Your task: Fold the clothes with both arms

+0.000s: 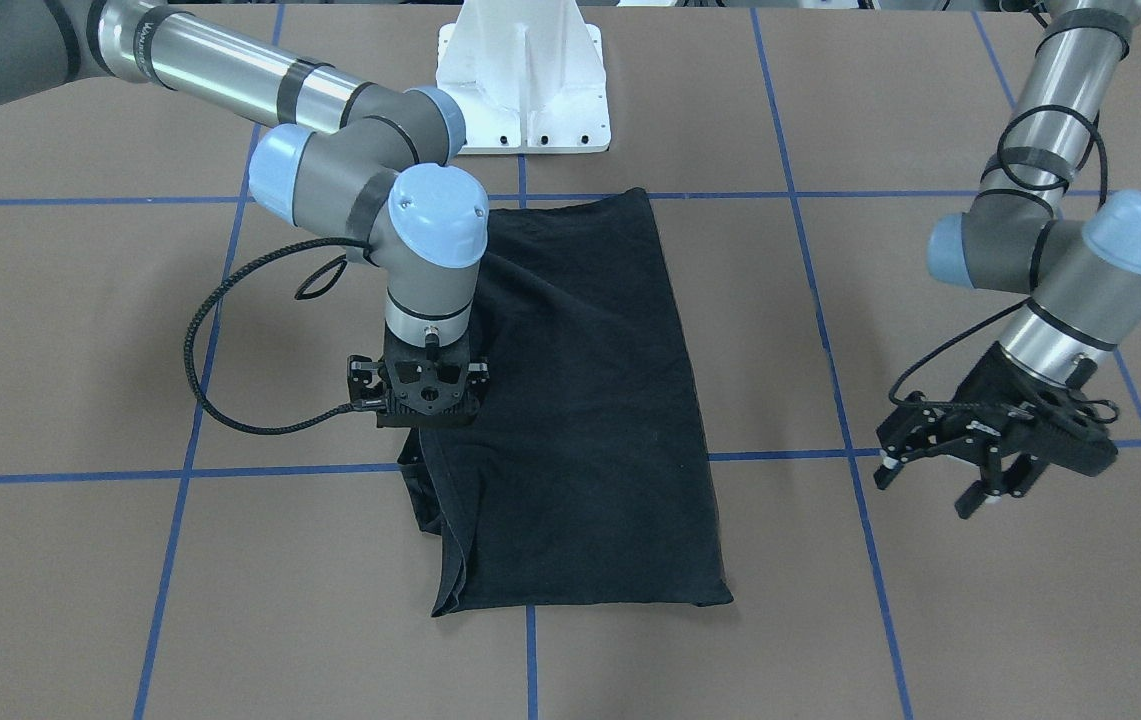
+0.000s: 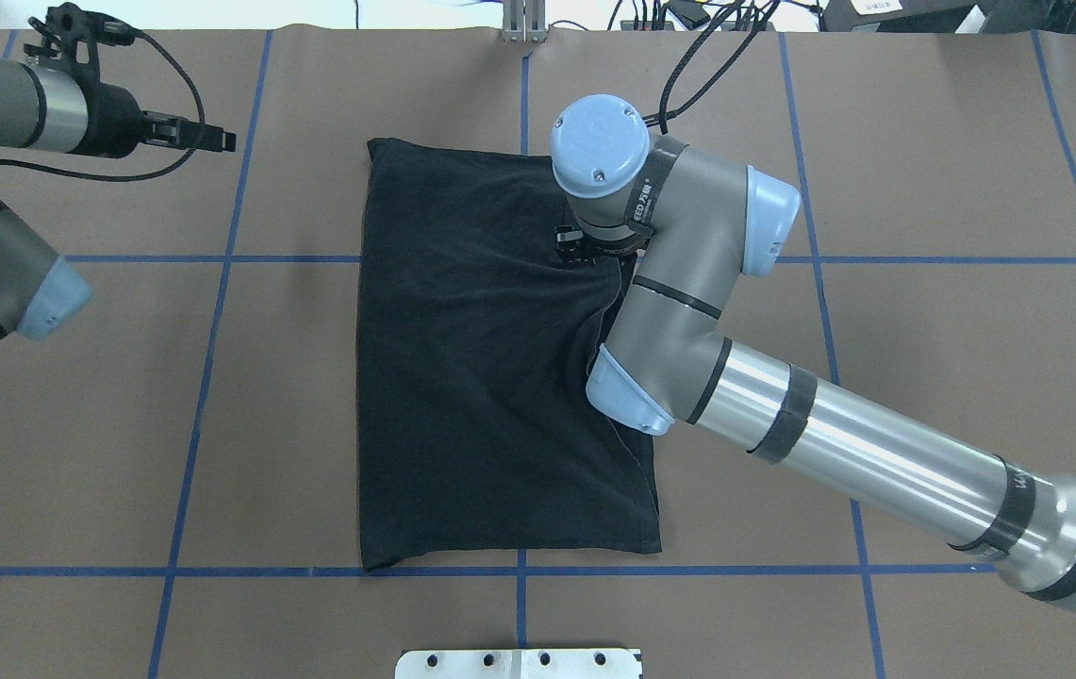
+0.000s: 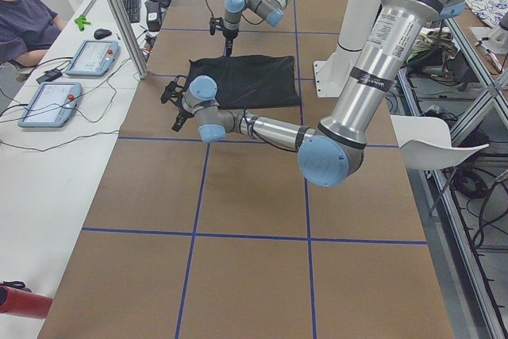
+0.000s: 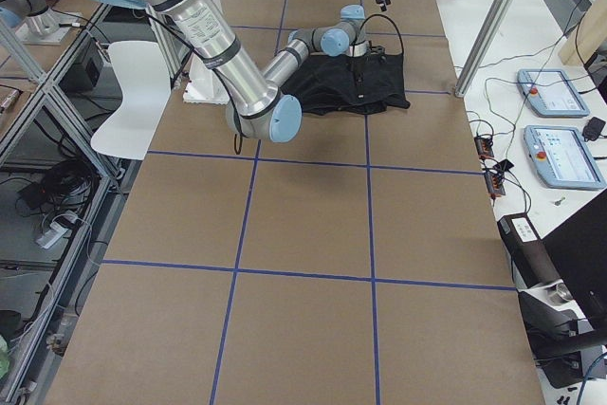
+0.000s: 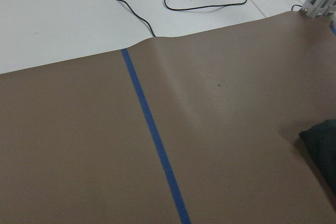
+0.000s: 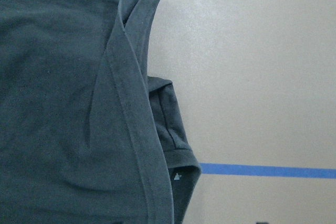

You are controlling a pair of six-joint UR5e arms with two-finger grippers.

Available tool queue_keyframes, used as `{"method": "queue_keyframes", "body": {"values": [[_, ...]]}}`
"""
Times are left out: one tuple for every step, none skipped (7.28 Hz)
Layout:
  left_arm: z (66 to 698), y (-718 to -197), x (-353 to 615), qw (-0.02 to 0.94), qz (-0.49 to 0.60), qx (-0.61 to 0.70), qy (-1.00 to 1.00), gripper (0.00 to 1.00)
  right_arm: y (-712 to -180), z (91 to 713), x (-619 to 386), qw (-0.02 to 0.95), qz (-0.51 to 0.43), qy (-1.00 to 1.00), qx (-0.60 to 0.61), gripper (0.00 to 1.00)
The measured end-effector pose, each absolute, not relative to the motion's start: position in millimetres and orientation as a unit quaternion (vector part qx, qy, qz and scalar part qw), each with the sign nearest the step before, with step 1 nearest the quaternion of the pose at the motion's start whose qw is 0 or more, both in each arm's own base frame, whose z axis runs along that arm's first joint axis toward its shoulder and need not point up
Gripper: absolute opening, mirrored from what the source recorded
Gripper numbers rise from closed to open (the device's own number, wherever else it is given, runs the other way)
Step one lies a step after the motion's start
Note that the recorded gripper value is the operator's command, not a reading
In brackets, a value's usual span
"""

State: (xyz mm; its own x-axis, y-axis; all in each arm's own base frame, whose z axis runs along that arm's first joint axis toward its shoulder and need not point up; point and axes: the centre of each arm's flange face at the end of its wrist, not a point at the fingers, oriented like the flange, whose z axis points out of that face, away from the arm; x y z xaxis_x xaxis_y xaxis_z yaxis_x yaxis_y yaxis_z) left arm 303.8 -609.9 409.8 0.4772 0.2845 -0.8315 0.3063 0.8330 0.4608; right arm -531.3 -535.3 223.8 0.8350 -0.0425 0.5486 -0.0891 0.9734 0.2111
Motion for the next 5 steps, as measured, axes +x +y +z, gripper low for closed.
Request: {"method": "queue_keyframes", "body": {"values": [[383.4, -586.3, 332.2, 0.796, -0.037, 0.265, 0.543, 1.00, -519.5, 218.6, -505.3, 0.942, 0.028, -0.310, 0.123, 1.00], [362.5, -558.7, 361.0, 0.783, -0.062, 0.241, 0.569, 1.00, -497.0, 216.3, -474.2, 0.932, 0.047, -0.335, 0.130, 1.00], [351.6, -525.0, 383.1, 0.774, -0.077, 0.216, 0.590, 1.00, -473.0, 218.2, -442.9, 0.923, 0.062, -0.357, 0.131, 1.00], [348.1, -481.4, 398.6, 0.767, -0.086, 0.191, 0.607, 1.00, -451.3, 222.0, -419.7, 0.914, 0.080, -0.377, 0.124, 1.00], [345.8, -431.2, 413.3, 0.759, -0.100, 0.168, 0.621, 1.00, -431.6, 225.6, -408.3, 0.905, 0.103, -0.397, 0.113, 1.00]]}}
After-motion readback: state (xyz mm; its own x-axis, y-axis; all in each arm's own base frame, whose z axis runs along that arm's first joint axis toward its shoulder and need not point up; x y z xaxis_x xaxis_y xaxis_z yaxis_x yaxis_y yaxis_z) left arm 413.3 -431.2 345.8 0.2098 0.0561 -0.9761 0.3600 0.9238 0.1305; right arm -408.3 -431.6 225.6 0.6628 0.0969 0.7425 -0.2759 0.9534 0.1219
